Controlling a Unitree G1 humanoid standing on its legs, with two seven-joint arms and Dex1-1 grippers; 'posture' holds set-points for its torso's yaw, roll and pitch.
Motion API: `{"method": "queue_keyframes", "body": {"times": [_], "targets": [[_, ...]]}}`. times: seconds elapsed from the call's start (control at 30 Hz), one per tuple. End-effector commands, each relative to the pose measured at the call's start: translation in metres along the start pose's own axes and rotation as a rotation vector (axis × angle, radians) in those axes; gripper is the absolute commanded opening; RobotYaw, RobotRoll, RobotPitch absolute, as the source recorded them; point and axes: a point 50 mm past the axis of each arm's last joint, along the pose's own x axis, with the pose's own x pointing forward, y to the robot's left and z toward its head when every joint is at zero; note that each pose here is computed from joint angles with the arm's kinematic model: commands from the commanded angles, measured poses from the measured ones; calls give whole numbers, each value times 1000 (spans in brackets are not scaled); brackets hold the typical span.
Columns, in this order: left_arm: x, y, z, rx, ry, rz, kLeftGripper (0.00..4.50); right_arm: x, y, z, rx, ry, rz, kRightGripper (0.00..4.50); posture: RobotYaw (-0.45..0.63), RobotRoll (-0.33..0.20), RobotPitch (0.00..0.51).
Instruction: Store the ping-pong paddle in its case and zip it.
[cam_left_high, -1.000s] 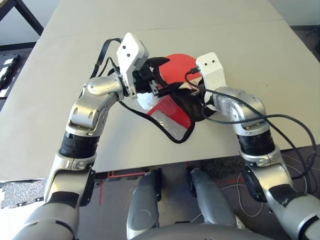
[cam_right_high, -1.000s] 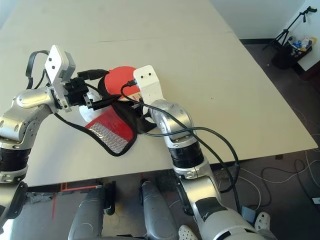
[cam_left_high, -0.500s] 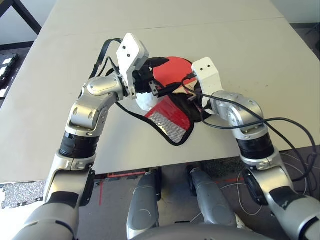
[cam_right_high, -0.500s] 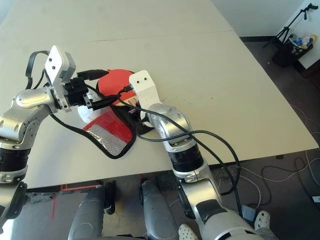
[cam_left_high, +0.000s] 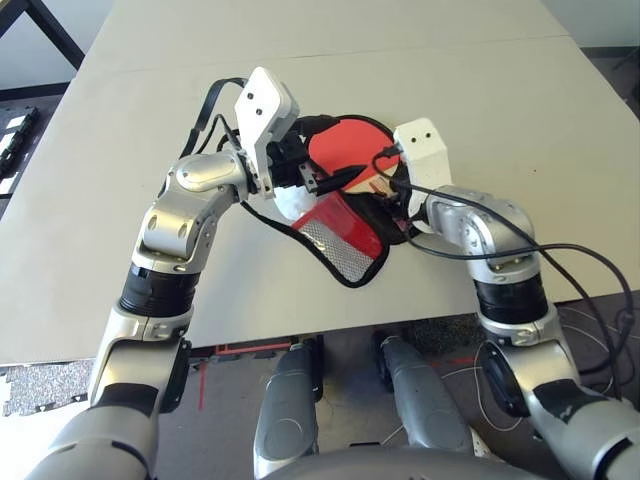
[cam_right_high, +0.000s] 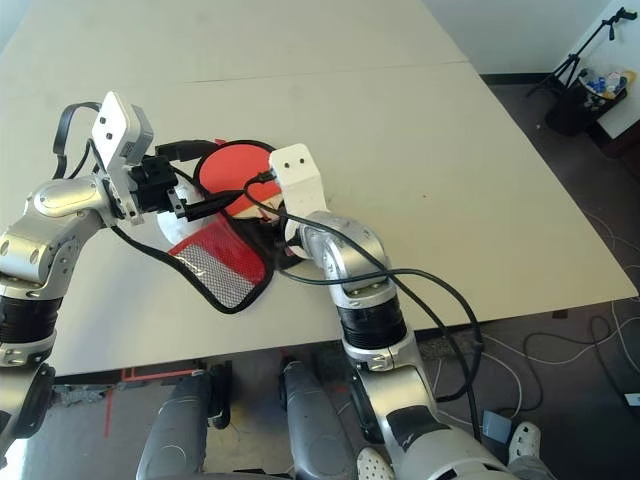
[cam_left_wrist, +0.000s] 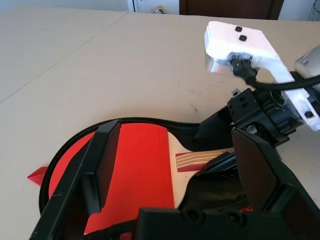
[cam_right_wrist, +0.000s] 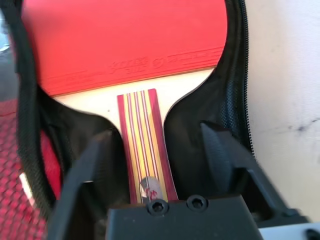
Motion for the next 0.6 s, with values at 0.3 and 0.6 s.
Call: {"method": "queue_keyframes", "body": {"times": [0.3,0.6], "targets": [[1,-3,-1,6,15,-20,4500,-31,-45,11,-55,-83,176,4470,-18,0,236],[-4,1,3,14,15,-11,4500,-41,-74,0,-171,-205,337,4470,-10,0,235]]}}
